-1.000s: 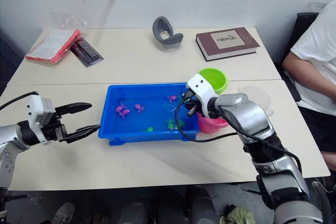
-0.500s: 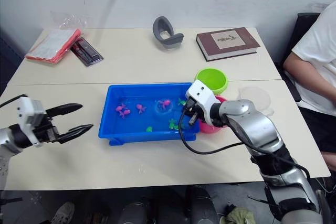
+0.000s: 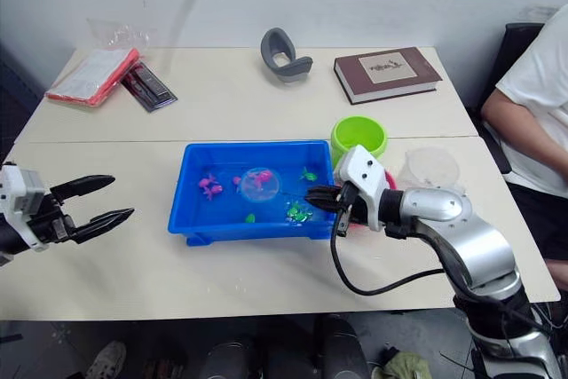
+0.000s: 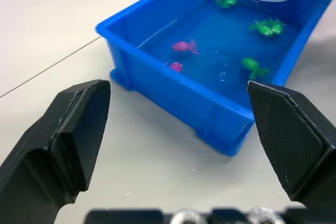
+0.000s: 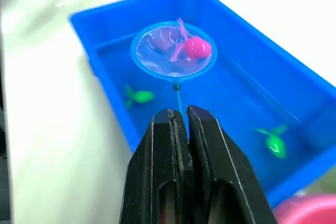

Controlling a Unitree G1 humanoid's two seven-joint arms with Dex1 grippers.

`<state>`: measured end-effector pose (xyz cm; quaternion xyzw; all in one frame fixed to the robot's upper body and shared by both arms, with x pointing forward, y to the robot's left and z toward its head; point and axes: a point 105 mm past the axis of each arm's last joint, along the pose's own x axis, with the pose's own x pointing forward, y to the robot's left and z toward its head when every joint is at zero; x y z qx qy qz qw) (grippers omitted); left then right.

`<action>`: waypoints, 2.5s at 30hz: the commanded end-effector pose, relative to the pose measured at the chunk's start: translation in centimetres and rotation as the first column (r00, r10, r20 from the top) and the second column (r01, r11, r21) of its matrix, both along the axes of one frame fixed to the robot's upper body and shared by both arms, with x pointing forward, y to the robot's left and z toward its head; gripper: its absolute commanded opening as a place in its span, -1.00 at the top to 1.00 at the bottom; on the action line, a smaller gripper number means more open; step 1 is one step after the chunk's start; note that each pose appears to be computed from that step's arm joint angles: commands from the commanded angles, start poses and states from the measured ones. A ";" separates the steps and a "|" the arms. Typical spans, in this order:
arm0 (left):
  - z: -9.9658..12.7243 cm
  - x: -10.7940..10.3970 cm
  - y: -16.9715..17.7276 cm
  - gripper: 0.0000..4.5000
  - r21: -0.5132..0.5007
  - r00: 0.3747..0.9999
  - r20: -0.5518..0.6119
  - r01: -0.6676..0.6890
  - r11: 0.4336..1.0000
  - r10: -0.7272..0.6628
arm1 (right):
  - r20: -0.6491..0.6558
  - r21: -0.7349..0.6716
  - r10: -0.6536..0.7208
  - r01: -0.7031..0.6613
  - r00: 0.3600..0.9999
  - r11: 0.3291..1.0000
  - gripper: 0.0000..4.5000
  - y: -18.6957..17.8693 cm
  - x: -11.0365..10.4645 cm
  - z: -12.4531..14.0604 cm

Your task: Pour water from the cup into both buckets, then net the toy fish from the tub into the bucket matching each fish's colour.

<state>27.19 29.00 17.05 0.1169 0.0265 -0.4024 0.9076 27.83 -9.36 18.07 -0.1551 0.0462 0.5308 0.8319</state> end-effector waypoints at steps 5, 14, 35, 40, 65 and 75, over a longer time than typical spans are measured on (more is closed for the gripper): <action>1.3 1.2 -3.9 -0.98 0.011 0.990 -0.005 0.142 0.990 -0.142 | 0.118 0.065 -0.080 0.072 0.990 0.995 1.00 -1.4 0.1 1.3; 2.1 2.3 -8.0 -0.98 0.023 0.959 0.036 0.281 0.959 -0.282 | 0.341 -0.007 -0.165 0.178 0.926 0.984 1.00 -5.3 -1.4 2.2; 1.4 3.5 -14.8 -0.98 -0.050 0.872 0.052 0.490 0.870 -0.487 | 0.660 -0.183 -0.360 0.606 0.659 0.774 1.00 -16.7 -4.6 -0.3; 1.2 3.5 -15.1 -0.98 -0.047 0.866 0.051 0.500 0.865 -0.498 | 0.781 -0.226 -0.238 0.616 0.578 0.755 1.00 -16.5 -4.8 -0.4; 1.2 4.3 -15.0 -0.98 -0.042 0.872 0.085 0.487 0.872 -0.483 | 0.915 -0.393 0.200 0.668 0.350 0.631 1.00 -15.7 -3.8 -2.3; 1.3 4.0 -14.4 -0.98 -0.033 0.878 0.090 0.475 0.880 -0.470 | 0.928 -0.328 0.107 0.641 0.358 0.694 1.00 -15.0 -3.5 -1.4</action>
